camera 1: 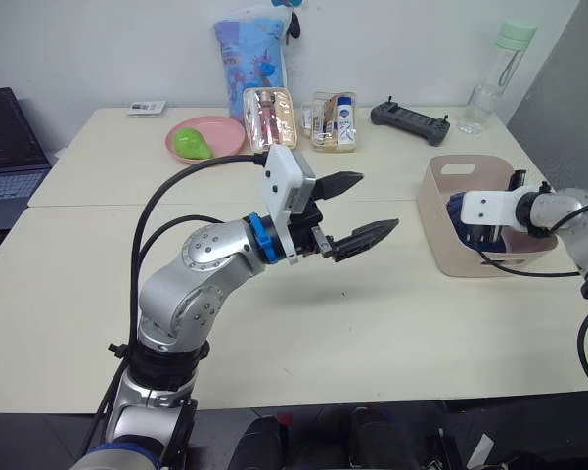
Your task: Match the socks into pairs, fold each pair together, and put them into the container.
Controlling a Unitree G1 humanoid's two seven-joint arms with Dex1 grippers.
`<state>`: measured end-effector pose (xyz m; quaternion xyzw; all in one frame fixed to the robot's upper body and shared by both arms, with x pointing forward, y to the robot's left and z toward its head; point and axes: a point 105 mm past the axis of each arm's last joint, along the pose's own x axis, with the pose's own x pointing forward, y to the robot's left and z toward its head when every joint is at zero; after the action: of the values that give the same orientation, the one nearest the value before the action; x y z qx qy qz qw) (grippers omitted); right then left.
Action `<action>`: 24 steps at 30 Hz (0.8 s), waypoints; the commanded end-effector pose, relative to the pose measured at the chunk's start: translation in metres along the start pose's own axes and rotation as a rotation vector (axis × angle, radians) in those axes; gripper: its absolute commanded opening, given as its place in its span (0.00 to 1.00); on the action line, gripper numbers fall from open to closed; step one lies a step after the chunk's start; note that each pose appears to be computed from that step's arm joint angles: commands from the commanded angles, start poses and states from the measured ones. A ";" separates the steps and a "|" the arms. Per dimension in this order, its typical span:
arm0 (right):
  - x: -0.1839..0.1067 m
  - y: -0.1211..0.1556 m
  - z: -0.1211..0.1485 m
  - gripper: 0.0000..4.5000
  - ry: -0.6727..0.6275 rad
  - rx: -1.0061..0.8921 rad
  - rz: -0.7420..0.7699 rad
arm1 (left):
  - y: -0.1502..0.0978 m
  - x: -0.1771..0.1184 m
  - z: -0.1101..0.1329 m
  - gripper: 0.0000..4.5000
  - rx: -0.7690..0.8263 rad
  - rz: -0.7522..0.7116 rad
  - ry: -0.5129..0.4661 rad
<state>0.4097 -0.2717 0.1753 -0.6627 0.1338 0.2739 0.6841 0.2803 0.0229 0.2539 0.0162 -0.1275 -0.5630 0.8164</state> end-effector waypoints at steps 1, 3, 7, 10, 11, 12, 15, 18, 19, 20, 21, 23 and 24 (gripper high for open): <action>-0.008 -0.004 -0.003 0.18 0.001 0.018 0.033 | -0.007 -0.001 0.010 1.00 0.030 -0.018 -0.020; -0.011 -0.005 -0.002 0.32 -0.013 0.043 0.058 | -0.006 -0.001 0.010 1.00 0.030 -0.018 -0.017; -0.019 -0.011 -0.001 0.62 -0.021 0.063 0.093 | -0.004 -0.001 0.008 1.00 0.029 -0.016 -0.015; -0.032 -0.020 0.000 0.86 -0.033 0.084 0.141 | -0.002 -0.004 0.003 1.00 0.033 -0.013 -0.005; -0.035 -0.023 0.000 0.93 -0.035 0.089 0.150 | -0.001 -0.005 0.002 1.00 0.034 -0.013 -0.004; -0.039 -0.024 0.000 1.00 -0.038 0.098 0.170 | -0.001 -0.006 0.001 1.00 0.033 -0.013 -0.005; -0.057 -0.035 0.003 1.00 -0.060 0.142 0.225 | 0.002 -0.009 0.001 1.00 0.036 -0.006 -0.007; -0.070 -0.050 0.006 1.00 -0.081 0.179 0.221 | 0.004 -0.010 0.000 1.00 0.043 -0.001 -0.008; -0.071 -0.053 0.006 1.00 -0.084 0.184 0.214 | 0.004 -0.010 0.000 1.00 0.044 0.000 -0.008; -0.072 -0.054 0.007 1.00 -0.086 0.187 0.212 | 0.004 -0.010 0.000 1.00 0.045 0.001 -0.009; -0.072 -0.062 0.008 1.00 -0.091 0.203 0.179 | 0.004 -0.010 0.000 1.00 0.044 -0.002 -0.011; -0.071 -0.069 0.008 0.91 -0.101 0.225 0.133 | 0.002 -0.009 0.000 1.00 0.043 -0.005 -0.012; -0.069 -0.067 0.007 0.86 -0.098 0.225 0.129 | 0.001 -0.008 -0.001 1.00 0.044 -0.010 -0.012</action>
<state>0.3886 -0.2729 0.2562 -0.5605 0.1954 0.3528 0.7233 0.2833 0.0312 0.2447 0.0246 -0.1229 -0.5632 0.8168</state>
